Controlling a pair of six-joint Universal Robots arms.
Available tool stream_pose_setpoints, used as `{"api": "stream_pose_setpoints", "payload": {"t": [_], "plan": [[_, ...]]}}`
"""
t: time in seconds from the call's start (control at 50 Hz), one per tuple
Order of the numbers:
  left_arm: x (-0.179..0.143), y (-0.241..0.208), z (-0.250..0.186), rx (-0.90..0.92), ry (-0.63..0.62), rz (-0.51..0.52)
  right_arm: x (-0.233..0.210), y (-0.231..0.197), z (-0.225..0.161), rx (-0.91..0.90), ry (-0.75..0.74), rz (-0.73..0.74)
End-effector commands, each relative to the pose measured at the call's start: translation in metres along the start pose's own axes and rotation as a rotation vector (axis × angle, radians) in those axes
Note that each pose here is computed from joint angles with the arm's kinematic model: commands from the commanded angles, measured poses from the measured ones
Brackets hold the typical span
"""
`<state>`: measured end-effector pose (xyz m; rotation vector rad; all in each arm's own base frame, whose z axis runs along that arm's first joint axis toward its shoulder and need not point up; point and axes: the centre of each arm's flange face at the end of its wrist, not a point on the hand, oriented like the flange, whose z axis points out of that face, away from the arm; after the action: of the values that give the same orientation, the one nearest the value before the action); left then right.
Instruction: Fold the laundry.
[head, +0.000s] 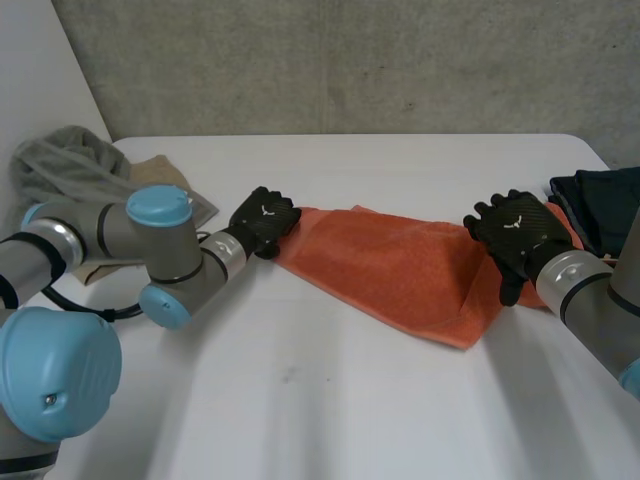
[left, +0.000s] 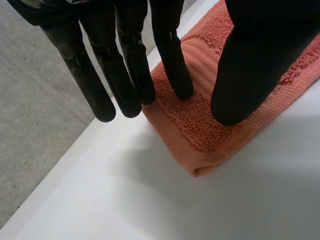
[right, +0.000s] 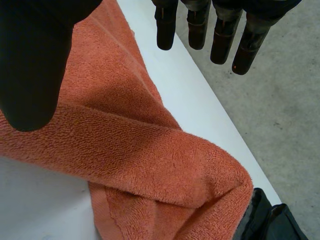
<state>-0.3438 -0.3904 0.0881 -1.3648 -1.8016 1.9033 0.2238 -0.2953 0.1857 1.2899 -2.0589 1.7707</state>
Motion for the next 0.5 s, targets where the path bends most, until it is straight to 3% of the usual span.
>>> {"api": "stream_pose_setpoints", "payload": {"t": [0.02, 0.28, 0.5], "plan": [[0.001, 0.004, 0.003, 0.001, -0.001, 0.001, -0.003, 0.002, -0.001, -0.008, -0.007, 0.003], [0.001, 0.003, 0.001, -0.005, -0.008, 0.002, -0.006, 0.006, -0.003, -0.021, -0.017, 0.008], [-0.008, -0.024, -0.020, -0.001, -0.003, 0.000, -0.009, 0.008, -0.004, -0.028, -0.025, 0.013]]}}
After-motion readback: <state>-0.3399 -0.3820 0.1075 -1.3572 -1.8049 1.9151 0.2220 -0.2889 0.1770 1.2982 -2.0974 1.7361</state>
